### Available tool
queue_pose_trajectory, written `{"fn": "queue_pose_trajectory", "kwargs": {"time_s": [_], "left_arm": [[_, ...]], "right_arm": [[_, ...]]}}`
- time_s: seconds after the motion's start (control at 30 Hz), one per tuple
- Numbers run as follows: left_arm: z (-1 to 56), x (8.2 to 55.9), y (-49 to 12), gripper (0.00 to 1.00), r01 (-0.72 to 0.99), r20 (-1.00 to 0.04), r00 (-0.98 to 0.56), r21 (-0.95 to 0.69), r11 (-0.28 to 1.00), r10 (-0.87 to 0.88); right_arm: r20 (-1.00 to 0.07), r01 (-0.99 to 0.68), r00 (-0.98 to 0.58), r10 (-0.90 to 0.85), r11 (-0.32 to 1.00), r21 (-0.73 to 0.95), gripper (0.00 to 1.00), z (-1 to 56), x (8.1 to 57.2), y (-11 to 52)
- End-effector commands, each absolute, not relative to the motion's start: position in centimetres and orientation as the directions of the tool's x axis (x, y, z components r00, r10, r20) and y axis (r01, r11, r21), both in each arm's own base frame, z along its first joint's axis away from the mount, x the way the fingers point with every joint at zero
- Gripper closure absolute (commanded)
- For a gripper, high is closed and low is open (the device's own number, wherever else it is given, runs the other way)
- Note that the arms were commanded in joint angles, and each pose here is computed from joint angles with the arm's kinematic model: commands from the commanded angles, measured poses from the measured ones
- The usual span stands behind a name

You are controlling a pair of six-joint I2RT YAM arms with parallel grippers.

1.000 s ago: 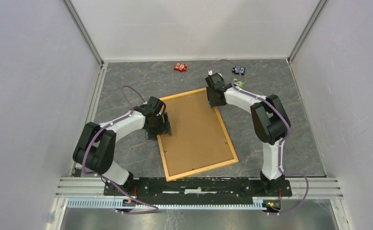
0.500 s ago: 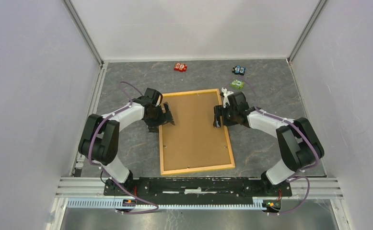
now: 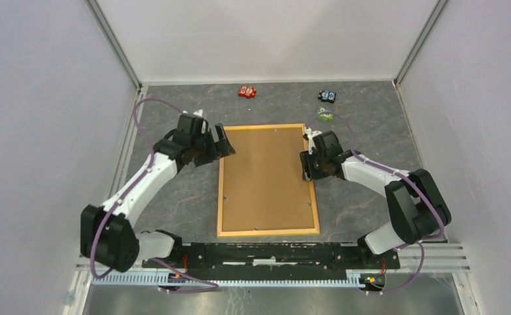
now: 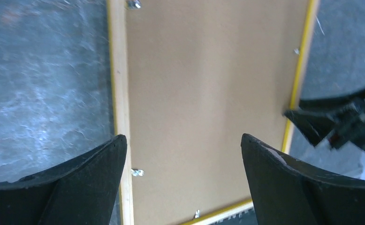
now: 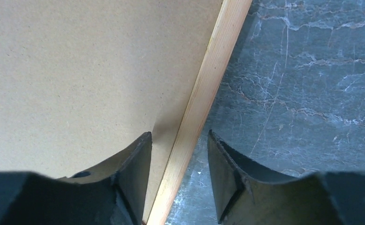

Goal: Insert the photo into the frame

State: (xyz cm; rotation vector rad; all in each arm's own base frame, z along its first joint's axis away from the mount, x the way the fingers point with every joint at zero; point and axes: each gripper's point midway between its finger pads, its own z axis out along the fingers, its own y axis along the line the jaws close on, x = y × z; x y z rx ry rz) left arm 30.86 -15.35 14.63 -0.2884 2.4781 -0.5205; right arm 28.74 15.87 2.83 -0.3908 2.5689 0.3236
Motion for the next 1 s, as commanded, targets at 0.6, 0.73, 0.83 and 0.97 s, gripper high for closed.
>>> {"fn": "queue_pose_trajectory", "kwargs": {"time_s": [0.6, 0.73, 0.83, 0.97], "left_arm": [[13.8, 15.5, -35.4, 0.01, 0.711, -0.682, -0.615, -0.264, 0.652, 0.395], [12.0, 13.5, -37.2, 0.0, 0.78, -0.666, -0.518, -0.109, 0.617, 0.537], [10.9, 11.5, -38.5, 0.0, 0.833, -0.648, -0.401, 0.035, 0.552, 0.647], [9.6, 9.9, -39.8, 0.0, 0.855, -0.619, -0.294, 0.17, 0.49, 0.728]], "right_arm": [[-0.44, -0.086, -0.898, 0.004, 0.979, 0.183, 1.0, 4.5, 29.9, 15.3], [-0.406, 0.013, -0.908, 0.105, 0.975, 0.222, 1.0, 5.9, 30.1, 15.8], [-0.404, 0.088, -0.899, 0.168, 0.974, 0.208, 1.0, 6.8, 30.3, 15.3], [-0.408, 0.123, -0.886, 0.22, 0.96, 0.251, 1.0, 7.8, 30.3, 15.7]]}}
